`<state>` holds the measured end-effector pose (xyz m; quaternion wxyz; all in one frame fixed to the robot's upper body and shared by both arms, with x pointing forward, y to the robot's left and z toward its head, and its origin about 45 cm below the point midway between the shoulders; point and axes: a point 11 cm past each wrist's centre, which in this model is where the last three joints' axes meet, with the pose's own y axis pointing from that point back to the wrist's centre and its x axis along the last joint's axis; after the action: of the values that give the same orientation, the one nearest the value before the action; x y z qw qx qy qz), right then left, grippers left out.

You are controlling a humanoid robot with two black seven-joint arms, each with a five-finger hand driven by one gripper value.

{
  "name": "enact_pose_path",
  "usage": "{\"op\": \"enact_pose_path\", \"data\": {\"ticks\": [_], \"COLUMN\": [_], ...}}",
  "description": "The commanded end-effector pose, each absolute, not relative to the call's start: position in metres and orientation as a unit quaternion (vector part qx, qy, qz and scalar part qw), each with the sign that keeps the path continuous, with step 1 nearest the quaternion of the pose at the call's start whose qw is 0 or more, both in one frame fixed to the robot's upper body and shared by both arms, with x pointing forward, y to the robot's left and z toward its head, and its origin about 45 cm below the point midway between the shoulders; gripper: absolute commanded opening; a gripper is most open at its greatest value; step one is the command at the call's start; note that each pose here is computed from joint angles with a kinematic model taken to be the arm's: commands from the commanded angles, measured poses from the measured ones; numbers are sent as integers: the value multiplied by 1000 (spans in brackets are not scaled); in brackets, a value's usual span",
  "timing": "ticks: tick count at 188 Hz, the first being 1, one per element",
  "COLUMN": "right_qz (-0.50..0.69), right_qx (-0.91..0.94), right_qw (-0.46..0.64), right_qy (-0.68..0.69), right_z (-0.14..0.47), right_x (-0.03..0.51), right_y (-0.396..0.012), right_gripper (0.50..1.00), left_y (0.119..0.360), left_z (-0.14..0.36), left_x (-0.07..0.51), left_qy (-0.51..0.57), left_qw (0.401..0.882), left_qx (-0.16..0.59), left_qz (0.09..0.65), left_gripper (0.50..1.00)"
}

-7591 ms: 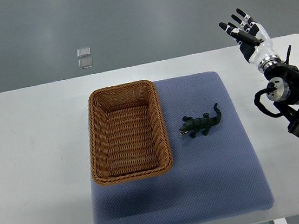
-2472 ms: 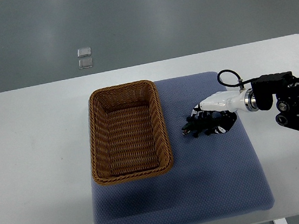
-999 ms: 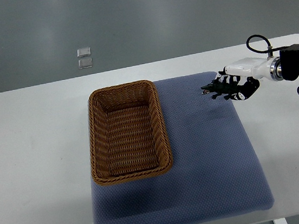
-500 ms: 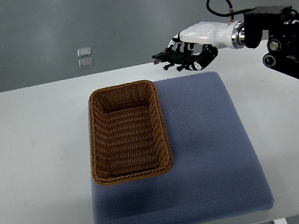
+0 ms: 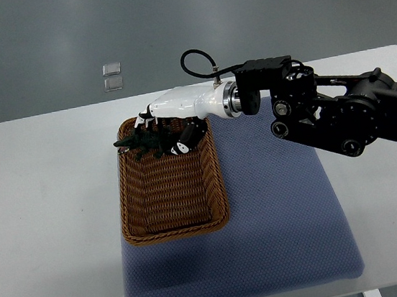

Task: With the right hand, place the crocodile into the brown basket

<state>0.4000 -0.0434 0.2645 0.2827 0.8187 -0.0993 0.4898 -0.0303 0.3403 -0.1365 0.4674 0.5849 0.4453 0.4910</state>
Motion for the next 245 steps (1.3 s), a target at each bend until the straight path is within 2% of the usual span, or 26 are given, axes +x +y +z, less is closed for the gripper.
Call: {"op": "enact_pose_path", "data": {"ticks": [1,20,24,28,41,66,77,120,140,147,185,245], "right_qz": [484,480,478,478,476,475,474,470,470,469,444,187], "right_qx": [823,820,819,819,818,819,819,820,820,819,824,855], "right_qw": [288,304,306,307,310,311,311,314,311,310,282,172], "right_qy": [-78,-76,-80,-81,-86,-88,-88,-92,-104,-116,-212,-451], "right_z": [247,235,234,234,233,232,231,230,238,244,288,265], "right_x": [389,391,393,393,396,397,396,397,403,409,440,478], "right_y": [-35,-41,-42,-43,-46,-47,-48,-52,-56,-63,-103,-205], "right_gripper": [594,619,658,668,760,795,829,842,870,903,913,913], "left_y": [340,340,340,340,340,340,340,340,340,340,340,340], "left_z": [-137,-137,-137,-137,-137,-137,-137,-137,-137,-137,-137,-137], "left_x": [-30,-30,-30,-30,-30,-30,-30,-30,-30,-30,-30,-30], "left_qy": [445,446,446,446,446,446,446,446,446,446,446,446], "left_qw": [467,467,467,467,467,467,467,467,467,467,467,467], "left_qx": [585,584,584,584,584,584,584,584,584,584,584,584], "left_qz": [491,492,492,492,492,492,492,492,492,492,492,492], "left_gripper": [1000,1000,1000,1000,1000,1000,1000,1000,1000,1000,1000,1000]}}
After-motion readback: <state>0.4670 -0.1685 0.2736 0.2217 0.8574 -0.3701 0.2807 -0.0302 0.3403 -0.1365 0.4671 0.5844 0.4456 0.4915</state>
